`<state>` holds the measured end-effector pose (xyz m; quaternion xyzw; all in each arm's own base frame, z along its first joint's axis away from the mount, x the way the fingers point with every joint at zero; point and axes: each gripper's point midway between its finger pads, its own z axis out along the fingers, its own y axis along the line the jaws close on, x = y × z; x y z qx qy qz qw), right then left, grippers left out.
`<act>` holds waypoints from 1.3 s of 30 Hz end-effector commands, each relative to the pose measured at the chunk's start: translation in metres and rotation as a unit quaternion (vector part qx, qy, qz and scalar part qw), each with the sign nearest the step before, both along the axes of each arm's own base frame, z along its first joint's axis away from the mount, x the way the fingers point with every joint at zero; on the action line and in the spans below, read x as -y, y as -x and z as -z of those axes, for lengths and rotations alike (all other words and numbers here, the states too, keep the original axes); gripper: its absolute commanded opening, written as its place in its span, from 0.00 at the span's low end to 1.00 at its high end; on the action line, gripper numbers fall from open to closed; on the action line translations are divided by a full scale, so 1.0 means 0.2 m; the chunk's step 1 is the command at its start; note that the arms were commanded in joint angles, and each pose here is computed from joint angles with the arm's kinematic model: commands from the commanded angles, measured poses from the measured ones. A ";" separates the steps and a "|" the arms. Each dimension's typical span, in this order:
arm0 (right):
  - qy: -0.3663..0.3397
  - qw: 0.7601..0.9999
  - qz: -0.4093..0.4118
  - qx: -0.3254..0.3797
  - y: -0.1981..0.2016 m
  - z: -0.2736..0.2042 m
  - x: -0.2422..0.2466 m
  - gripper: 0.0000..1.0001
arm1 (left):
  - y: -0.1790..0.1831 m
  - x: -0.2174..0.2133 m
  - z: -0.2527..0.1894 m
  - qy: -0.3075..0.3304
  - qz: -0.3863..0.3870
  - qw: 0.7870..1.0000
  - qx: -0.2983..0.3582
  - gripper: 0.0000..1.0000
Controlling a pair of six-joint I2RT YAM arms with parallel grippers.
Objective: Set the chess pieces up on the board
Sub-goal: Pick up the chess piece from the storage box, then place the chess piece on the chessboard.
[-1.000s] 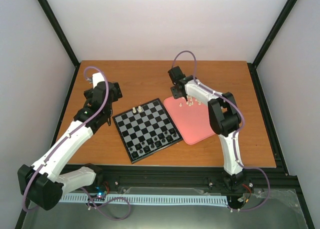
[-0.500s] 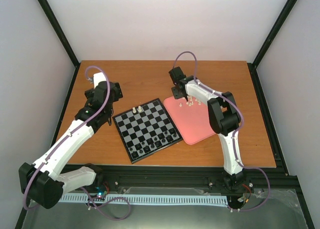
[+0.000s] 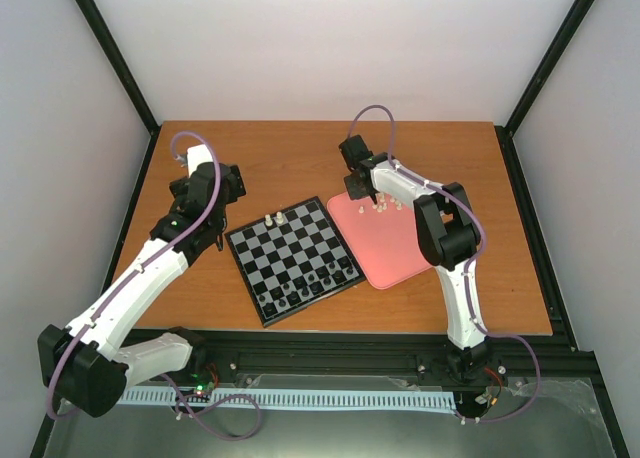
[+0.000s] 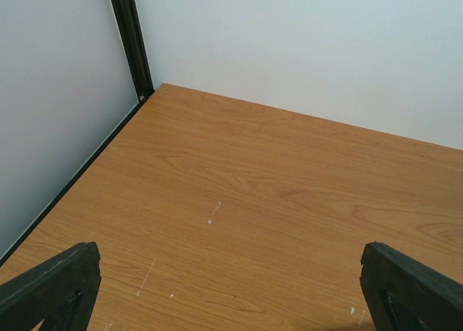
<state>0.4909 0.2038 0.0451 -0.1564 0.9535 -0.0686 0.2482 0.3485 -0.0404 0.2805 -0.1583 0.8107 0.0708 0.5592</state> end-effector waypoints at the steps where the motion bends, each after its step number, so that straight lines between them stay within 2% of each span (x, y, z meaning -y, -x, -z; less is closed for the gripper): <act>1: 0.015 1.000 0.016 -0.008 0.00 0.05 0.06 0.24 | -0.02 -0.01 -0.10 0.017 -0.008 0.999 0.028 1.00; 6: 0.017 1.000 0.018 -0.009 0.00 0.05 0.07 0.18 | -0.02 -0.01 -0.11 0.017 -0.007 0.999 0.029 1.00; 14: 0.022 0.999 0.024 -0.010 0.01 0.06 0.09 0.03 | -0.02 -0.01 -0.10 0.017 -0.008 0.999 0.027 1.00; 21: -0.012 1.000 0.011 0.002 0.03 -0.08 0.05 0.03 | -0.02 -0.01 -0.11 0.016 -0.008 0.999 0.027 1.00; 27: -0.080 0.996 -0.044 0.021 0.10 -0.27 -0.12 0.03 | -0.02 -0.01 -0.11 0.016 -0.008 0.999 0.027 1.00; 33: -0.093 0.990 -0.101 0.034 0.17 -0.36 -0.37 0.03 | -0.01 -0.01 -0.11 0.017 -0.009 0.999 0.028 1.00; 39: -0.102 0.982 -0.160 0.019 0.22 -0.34 -0.67 0.03 | 0.00 -0.02 -0.12 0.020 -0.008 0.999 0.033 1.00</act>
